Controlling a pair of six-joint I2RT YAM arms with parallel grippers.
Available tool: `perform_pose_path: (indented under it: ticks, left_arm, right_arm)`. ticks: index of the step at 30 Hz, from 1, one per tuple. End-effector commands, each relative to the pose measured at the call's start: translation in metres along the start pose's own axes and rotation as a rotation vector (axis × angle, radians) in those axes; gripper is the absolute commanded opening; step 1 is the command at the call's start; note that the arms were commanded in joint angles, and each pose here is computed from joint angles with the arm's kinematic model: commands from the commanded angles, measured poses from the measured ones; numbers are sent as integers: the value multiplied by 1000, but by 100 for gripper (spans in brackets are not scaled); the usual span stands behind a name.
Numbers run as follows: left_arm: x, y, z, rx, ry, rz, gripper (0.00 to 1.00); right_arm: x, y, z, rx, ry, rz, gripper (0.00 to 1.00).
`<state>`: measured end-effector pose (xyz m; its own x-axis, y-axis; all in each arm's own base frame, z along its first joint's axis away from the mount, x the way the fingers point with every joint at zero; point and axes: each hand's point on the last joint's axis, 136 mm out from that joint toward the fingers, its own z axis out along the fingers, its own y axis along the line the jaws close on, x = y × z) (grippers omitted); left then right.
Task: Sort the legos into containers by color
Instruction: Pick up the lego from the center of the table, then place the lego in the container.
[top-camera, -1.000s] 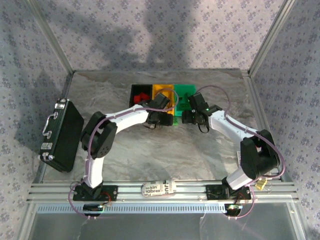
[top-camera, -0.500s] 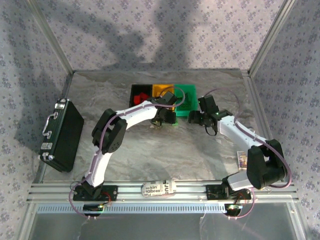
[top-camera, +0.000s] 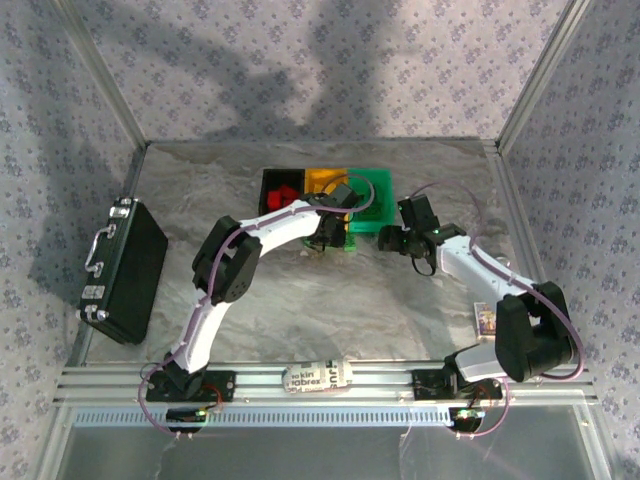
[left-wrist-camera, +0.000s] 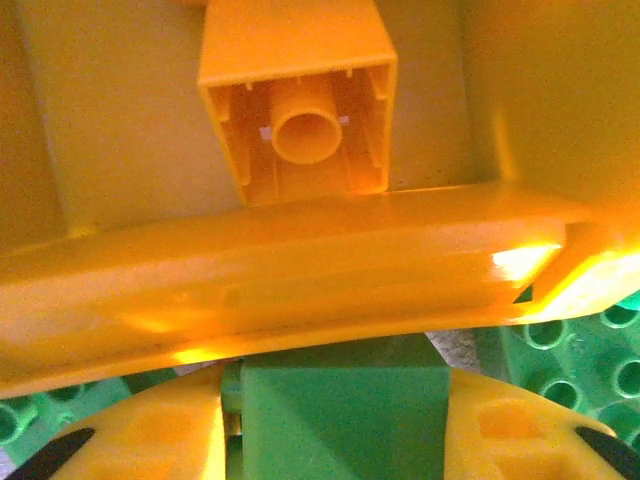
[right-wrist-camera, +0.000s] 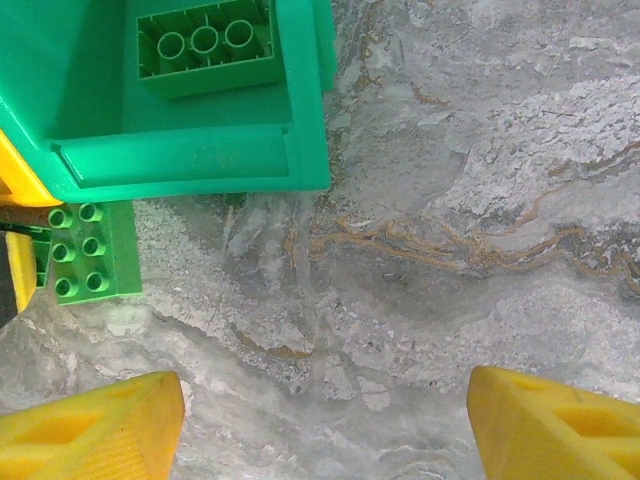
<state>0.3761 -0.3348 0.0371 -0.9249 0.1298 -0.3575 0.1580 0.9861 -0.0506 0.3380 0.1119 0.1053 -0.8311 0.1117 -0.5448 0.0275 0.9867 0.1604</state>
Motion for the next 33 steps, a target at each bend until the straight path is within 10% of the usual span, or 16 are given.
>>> perform_pose_path:
  ticks: [1,12,19,23,33]
  left_arm:
    - [2,1,-16,-40,-9,38,35]
    - [-58,-48,-88,75,-204,174,36]
    - [-80,-69,-57,78,-131,266,39]
    - [-77,-68,-48,60,-74,303,82]
    - [-65,-15,-113,-24,13,455,87]
  right_arm:
    - [0,0,-7,-16,-16,24,76]
    - [5,-18,-27,1,-65,76,76]
    - [13,-26,-33,4,-61,87,77]
    - [15,-29,-41,-6,-76,88,77]
    - [21,-21,-44,-66,-76,41,77]
